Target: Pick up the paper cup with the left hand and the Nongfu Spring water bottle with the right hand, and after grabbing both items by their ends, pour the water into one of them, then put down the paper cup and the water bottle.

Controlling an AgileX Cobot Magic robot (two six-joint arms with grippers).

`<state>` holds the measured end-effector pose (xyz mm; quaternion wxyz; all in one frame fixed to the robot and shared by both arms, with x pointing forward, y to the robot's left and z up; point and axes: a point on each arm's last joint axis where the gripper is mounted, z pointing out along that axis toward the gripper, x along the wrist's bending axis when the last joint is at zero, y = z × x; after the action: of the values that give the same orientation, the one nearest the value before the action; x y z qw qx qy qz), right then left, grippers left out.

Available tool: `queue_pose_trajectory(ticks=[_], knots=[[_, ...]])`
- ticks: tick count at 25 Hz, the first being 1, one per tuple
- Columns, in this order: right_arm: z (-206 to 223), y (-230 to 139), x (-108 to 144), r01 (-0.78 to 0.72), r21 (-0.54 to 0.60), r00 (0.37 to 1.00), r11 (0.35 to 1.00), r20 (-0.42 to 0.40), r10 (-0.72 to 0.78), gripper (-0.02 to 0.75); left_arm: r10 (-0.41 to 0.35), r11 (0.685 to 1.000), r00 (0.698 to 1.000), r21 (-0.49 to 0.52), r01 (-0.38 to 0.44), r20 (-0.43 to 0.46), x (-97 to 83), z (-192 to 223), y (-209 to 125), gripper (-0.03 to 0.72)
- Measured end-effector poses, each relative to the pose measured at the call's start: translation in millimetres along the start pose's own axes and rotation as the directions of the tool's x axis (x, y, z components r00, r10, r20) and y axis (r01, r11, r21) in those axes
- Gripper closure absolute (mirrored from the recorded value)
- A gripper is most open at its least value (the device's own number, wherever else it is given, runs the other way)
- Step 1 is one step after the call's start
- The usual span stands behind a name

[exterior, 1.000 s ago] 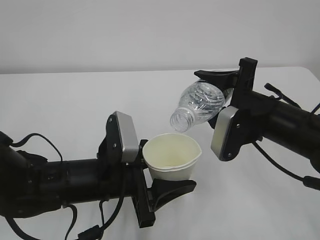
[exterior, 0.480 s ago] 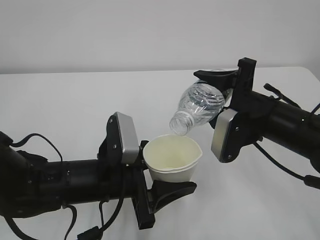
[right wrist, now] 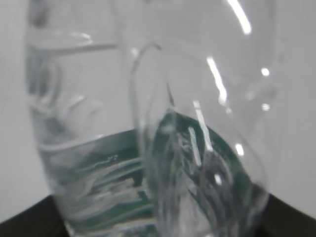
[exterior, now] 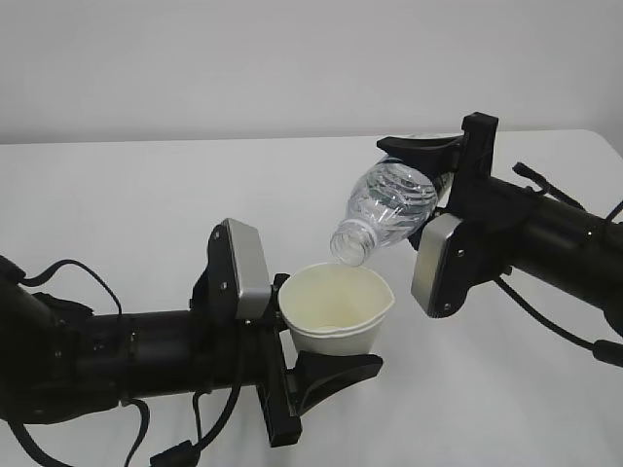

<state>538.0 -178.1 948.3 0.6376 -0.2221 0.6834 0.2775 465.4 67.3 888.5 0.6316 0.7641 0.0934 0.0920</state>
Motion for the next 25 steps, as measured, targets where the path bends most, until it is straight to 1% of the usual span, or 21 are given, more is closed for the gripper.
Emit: queue_pose_trajectory(ticks=[8,25], knots=[[-0.1,0.1,-0.8,0.031,0.0,1.0,1.0,0.002,-0.031,0.281,0.0,1.0,1.0,0.0,0.0,0.0,0.0,0.0,0.0,0.228],[-0.9,0.8,-4.8,0.043,-0.001,0.999,0.999,0.014,-0.043,0.281,0.0,1.0,1.0,0.0,0.0,0.0,0.0,0.0,0.0,0.228]])
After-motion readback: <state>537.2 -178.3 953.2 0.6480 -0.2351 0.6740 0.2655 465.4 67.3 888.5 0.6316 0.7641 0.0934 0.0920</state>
